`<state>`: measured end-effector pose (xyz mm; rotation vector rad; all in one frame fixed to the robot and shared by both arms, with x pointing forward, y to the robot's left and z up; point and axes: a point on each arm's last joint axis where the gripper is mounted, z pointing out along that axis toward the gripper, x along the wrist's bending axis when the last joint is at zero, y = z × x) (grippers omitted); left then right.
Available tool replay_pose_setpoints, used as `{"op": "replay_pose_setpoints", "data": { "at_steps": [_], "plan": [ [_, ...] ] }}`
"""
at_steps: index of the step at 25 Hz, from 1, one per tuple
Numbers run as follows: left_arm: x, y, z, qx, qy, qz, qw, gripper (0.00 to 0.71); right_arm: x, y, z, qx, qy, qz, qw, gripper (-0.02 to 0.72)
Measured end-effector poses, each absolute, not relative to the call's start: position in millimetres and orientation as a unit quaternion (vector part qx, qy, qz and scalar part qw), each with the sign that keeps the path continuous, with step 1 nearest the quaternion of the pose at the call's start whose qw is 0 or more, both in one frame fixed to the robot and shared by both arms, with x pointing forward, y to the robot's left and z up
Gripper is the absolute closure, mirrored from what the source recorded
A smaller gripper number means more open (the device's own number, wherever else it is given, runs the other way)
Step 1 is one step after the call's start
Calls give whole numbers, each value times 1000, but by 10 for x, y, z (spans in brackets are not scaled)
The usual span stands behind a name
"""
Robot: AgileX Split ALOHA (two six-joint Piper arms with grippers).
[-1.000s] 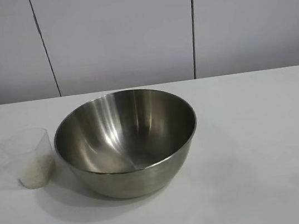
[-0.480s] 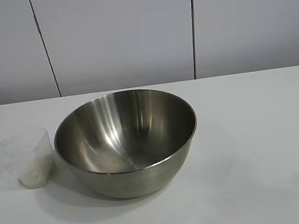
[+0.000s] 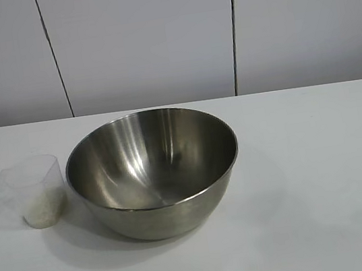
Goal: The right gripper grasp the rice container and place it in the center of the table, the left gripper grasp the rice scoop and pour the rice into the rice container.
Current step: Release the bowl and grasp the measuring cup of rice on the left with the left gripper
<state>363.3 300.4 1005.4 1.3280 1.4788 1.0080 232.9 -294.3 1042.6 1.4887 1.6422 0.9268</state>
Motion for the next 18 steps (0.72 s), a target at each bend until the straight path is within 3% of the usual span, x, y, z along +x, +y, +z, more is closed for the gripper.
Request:
{"op": "replay_pose_setpoints", "data": {
  "at_steps": [3,11,18],
  "plan": [
    [3608,3015,9968,521,600,412,444,141,2329,-2943,10426,578,637,360,361,167],
    [3495,2886,9645,559,538,412,478,143,2329,-2943,10426,578,637,360,361,167],
    [3717,2783,9302,630,543,359,423,143,2329,-2943,10426,578,637,360,361,167]
  ]
}}
